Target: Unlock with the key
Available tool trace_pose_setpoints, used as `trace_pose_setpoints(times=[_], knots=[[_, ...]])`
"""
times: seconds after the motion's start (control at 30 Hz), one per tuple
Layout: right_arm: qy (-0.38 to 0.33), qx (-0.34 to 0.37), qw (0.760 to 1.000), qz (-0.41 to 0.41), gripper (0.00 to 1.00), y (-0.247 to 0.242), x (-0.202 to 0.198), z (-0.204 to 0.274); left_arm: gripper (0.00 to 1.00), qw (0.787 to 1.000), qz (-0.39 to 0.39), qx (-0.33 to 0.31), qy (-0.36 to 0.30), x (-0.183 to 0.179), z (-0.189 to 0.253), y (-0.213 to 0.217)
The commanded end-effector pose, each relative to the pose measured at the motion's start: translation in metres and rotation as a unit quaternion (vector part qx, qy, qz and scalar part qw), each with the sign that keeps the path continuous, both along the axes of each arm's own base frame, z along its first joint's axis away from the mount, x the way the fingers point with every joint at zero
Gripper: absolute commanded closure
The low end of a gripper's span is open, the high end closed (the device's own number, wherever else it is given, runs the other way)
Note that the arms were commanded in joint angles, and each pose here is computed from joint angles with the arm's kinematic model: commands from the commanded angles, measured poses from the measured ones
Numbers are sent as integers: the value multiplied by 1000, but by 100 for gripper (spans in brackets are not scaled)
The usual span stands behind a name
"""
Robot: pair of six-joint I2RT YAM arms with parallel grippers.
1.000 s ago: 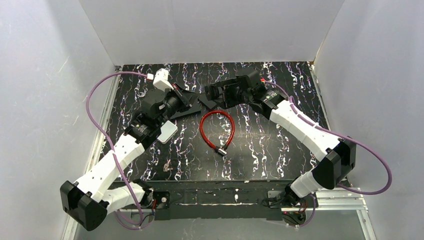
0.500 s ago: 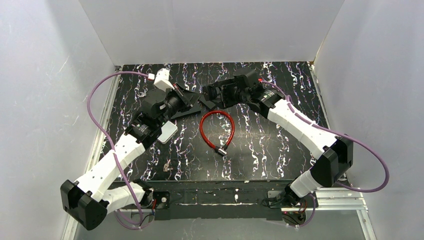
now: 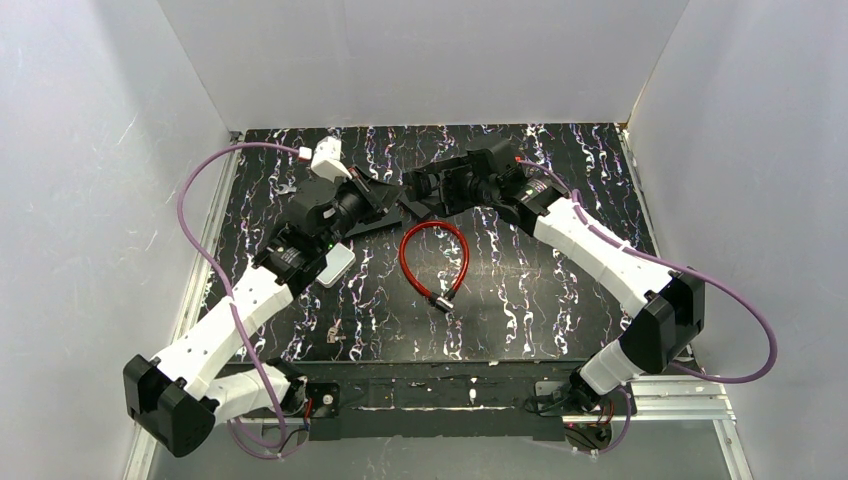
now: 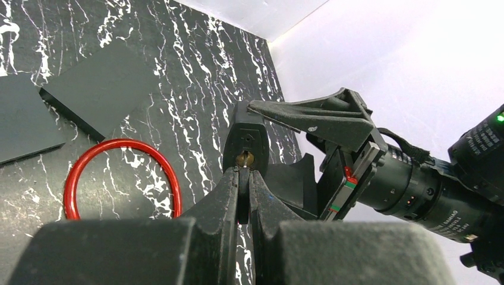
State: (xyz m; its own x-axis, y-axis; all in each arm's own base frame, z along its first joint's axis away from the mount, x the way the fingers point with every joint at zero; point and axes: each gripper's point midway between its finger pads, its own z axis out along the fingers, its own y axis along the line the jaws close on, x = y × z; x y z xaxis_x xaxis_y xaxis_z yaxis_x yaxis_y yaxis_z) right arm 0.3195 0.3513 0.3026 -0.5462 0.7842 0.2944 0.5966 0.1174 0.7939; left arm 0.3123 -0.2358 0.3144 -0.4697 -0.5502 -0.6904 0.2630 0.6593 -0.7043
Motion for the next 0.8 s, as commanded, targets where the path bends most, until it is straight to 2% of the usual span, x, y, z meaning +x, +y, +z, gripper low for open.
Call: trace_pose_setpoints(times=[0.0,0.27,0.77], knots=[[-81,92,992,25,99,19,-1,82,100,999,18,23,-20,8,6,2],[-78,90,992,38,99,27,-4,82,100,998,24,39,-45,18,9,0],[-81,110,989,59,99,47,-10,96,100,997,51,43,-36,27,-1,5]])
